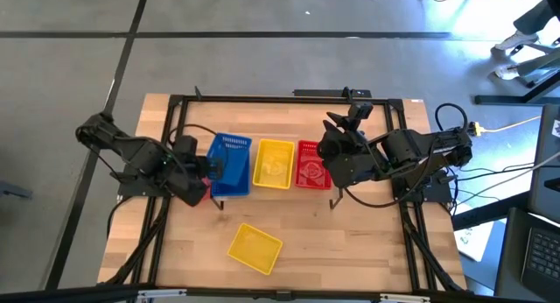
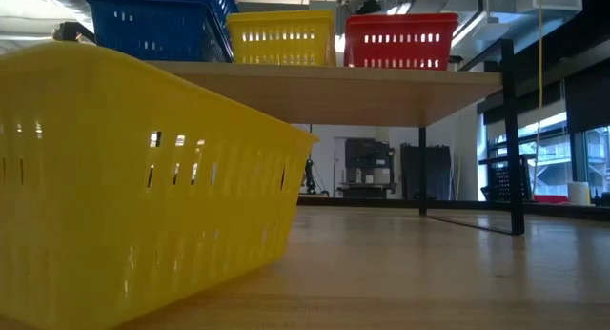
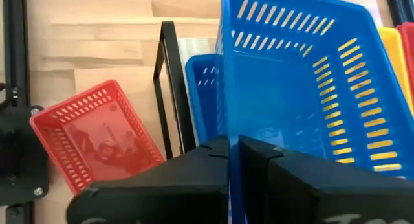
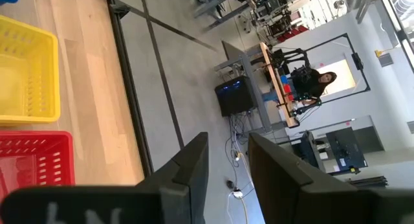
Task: Stack baskets on shelf by color
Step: Stack the blue bin on top of the stacked blue bins on the shelf
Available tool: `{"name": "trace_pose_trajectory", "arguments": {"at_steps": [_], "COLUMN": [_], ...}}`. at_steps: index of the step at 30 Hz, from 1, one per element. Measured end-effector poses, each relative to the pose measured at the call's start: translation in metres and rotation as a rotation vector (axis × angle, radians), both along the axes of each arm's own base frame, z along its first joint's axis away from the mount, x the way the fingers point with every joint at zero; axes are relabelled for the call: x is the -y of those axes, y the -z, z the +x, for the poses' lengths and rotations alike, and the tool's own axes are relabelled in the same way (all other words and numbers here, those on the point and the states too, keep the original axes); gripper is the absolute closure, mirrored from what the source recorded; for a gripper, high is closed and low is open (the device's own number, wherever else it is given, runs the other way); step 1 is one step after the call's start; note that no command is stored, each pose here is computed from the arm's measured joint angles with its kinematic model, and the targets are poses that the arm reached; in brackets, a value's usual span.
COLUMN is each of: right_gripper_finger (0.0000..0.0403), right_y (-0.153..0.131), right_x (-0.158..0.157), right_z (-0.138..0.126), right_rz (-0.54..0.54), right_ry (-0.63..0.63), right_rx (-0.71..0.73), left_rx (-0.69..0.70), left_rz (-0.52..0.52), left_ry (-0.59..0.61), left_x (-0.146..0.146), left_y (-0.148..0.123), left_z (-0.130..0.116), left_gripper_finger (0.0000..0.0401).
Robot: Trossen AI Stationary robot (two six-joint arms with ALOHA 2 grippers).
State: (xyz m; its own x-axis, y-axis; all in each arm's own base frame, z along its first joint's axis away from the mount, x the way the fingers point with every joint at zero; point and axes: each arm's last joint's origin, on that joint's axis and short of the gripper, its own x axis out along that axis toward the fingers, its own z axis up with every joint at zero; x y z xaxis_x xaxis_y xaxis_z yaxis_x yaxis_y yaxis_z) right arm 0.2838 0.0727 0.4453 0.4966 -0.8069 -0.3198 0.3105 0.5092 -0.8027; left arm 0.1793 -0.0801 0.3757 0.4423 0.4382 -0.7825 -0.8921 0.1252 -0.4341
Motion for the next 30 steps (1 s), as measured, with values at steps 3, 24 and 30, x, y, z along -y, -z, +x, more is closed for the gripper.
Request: {"name": "trace_pose_trajectory", "arguments": {"at_steps": [3,24,30], "right_gripper_finger": [0.0292,0.0292,0.0292], "right_y": [0.000,-0.001,-0.002], "right_x": [0.000,-0.001,-0.001], "right_z": [0.000,0.002,0.003], "right_rz": [0.000,0.009,0.013], "right_ry": [0.000,-0.001,-0.001], "right_rx": [0.000,0.030,0.040], "left_rx": [-0.005,0.016,0.004], "left_rz": [0.000,-0.053,-0.064], "left_ry": [-0.013,-0.036,-0.044], "left_x": [0.003,0.016,0.017], "left_y": [0.003,0.006,0.007], "left_z": [0.004,0.001,-0.001], "left_gripper_finger": [0.0401,0.0401,0.0401]}}
